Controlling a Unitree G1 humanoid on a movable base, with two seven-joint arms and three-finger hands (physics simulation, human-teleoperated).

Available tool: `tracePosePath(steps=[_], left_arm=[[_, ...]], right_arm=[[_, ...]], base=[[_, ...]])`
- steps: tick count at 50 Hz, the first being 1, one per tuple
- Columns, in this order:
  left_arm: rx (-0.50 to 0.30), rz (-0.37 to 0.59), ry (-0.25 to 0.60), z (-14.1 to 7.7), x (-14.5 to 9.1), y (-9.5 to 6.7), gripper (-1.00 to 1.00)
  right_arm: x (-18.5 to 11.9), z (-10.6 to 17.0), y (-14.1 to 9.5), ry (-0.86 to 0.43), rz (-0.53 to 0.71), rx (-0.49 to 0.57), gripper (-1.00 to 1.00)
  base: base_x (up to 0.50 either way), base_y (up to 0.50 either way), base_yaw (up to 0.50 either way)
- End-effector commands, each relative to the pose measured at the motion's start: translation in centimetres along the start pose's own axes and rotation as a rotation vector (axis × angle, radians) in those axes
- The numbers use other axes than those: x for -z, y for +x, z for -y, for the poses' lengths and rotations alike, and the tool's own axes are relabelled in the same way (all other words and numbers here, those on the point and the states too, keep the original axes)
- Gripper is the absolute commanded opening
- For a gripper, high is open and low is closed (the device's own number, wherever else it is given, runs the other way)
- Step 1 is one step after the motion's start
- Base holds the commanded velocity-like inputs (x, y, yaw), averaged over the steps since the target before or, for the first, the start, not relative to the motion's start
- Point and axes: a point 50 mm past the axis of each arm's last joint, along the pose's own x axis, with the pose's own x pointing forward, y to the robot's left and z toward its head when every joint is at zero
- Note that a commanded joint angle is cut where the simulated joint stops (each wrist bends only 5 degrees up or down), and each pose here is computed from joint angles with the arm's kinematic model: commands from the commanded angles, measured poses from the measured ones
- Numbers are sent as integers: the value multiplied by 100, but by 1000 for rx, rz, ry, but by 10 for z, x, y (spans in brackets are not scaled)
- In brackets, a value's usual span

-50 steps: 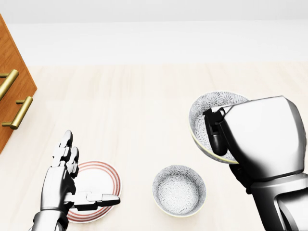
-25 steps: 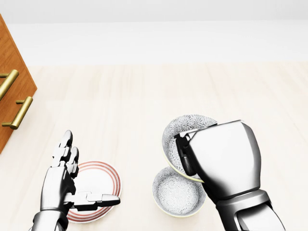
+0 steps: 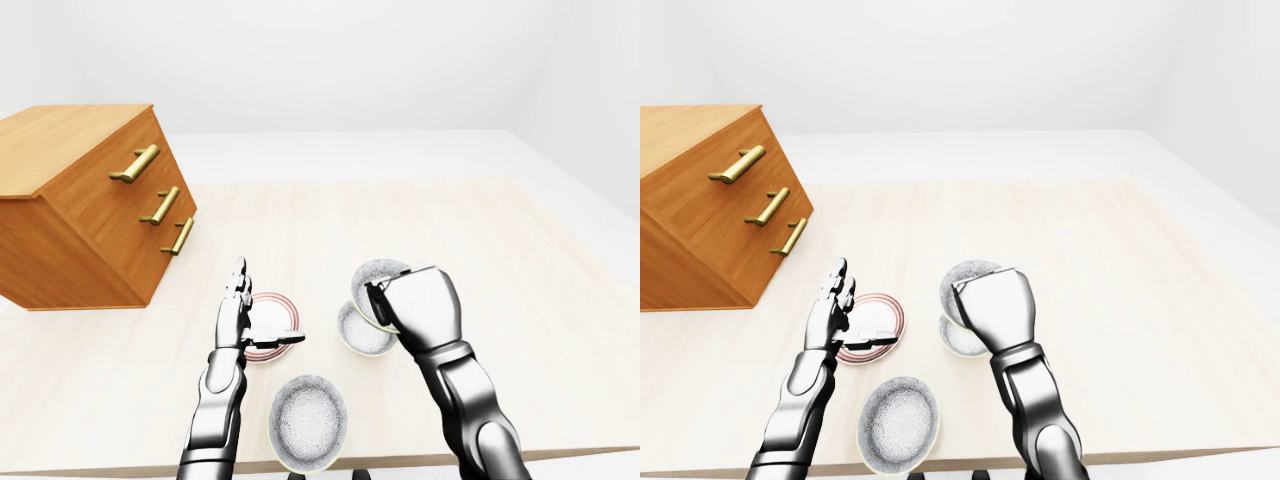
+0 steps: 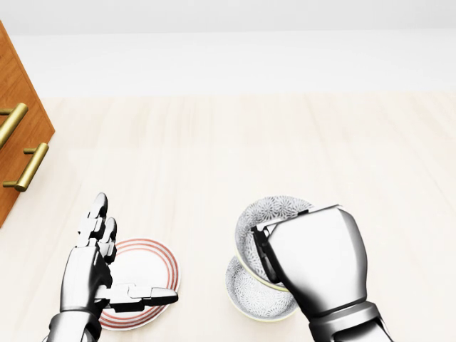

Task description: Stack the bowl at the front on the bowl in the middle.

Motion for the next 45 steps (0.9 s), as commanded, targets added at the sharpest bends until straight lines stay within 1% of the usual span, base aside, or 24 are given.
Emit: tracePosePath(steps=[1, 17, 23, 24, 31, 40, 45], left_arm=[[1, -2, -1, 0, 1, 0, 100], [2, -4, -1, 0, 2, 1, 100], [2, -4, -1, 0, 2, 1, 100], [0, -4, -1, 0, 1, 1, 100], [0, -4, -1, 0, 1, 1, 100], [1, -3, 0, 0, 1, 0, 100], [0, -3, 0, 0, 0, -1, 100]], right_arm=[[1, -7, -5, -29, -4, -1, -100], [-2, -21, -5, -38, 14, -25, -100], [-2, -22, -5, -38, 15, -25, -100], [-4, -28, -5, -39, 21, -32, -100], [-8, -34, -4, -24, 34, -34, -100], [-8, -43, -11, -14, 35, -42, -100], [-8, -43, -12, -14, 36, -45, -100]], base=[[0, 0, 0], [0, 0, 0], [0, 0, 0], [0, 0, 0], [0, 0, 0], [0, 0, 0], [0, 0, 0]])
